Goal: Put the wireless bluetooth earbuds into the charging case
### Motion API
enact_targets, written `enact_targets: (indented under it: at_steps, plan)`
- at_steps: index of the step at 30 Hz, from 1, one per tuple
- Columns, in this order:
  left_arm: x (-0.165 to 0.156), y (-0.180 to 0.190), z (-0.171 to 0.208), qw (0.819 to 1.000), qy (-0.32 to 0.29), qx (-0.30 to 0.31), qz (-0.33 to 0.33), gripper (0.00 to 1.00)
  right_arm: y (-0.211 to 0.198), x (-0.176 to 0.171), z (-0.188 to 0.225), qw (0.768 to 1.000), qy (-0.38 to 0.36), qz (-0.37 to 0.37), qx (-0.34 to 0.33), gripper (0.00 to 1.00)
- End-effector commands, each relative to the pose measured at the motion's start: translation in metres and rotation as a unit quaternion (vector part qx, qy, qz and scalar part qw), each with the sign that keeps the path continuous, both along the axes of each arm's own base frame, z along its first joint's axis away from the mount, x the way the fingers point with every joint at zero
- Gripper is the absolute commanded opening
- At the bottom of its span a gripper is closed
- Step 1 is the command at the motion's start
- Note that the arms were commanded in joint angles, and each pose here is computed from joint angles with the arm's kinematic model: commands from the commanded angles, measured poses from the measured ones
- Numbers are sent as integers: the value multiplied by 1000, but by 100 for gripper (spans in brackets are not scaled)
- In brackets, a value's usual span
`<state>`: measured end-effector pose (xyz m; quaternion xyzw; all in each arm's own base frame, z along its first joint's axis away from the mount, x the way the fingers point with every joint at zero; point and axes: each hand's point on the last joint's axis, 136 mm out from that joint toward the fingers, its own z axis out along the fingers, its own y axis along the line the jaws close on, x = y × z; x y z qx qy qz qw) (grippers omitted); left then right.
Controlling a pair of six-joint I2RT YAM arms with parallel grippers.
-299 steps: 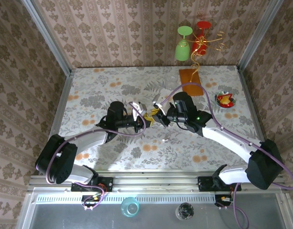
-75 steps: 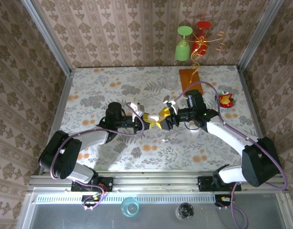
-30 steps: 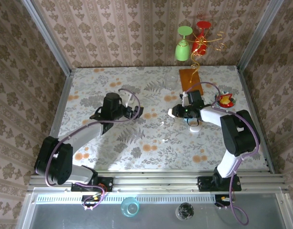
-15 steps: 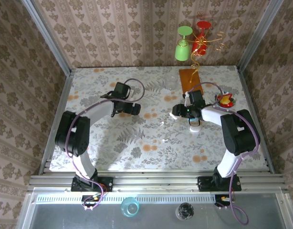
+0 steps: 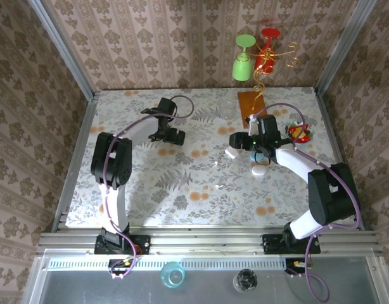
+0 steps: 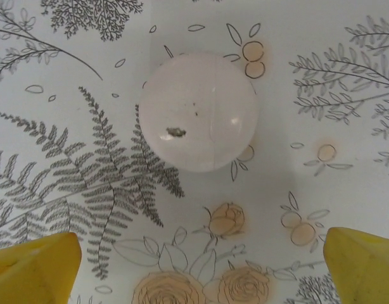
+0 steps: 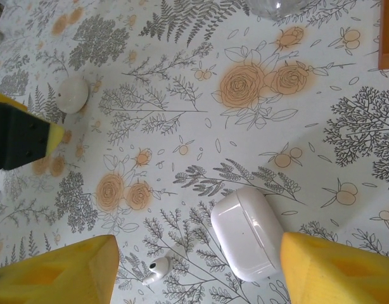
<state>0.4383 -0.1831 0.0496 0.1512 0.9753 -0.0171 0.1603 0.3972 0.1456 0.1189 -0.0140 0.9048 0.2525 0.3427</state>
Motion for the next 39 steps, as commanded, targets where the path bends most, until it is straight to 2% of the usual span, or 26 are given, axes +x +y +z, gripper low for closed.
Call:
enact_targets:
  at_steps: [1,11,15,22,25,29,34,39]
  plan:
    - [5,8,-5,999,27,4,19,94,3,-10,-1,1000,2,20,1,69]
    - [40,-5,-15,999,28,-17,23,80,6,-11,-7,1000,6,25,7,69]
    - [43,-9,-16,999,30,-26,22,75,7,-9,-10,1000,9,25,7,69]
    - [41,-12,-23,999,43,-26,19,59,8,-7,-13,1000,12,27,11,69]
    - [38,-14,-26,998,46,-25,17,56,8,-7,-10,1000,10,27,10,69]
    - [37,-15,-33,998,56,-22,17,61,8,-6,-7,1000,6,28,10,69]
    - [41,-18,-26,999,43,-26,20,49,11,-7,1,999,-5,32,20,70]
    - [46,-21,-2,998,2,-50,33,47,17,-7,19,997,-48,45,37,71]
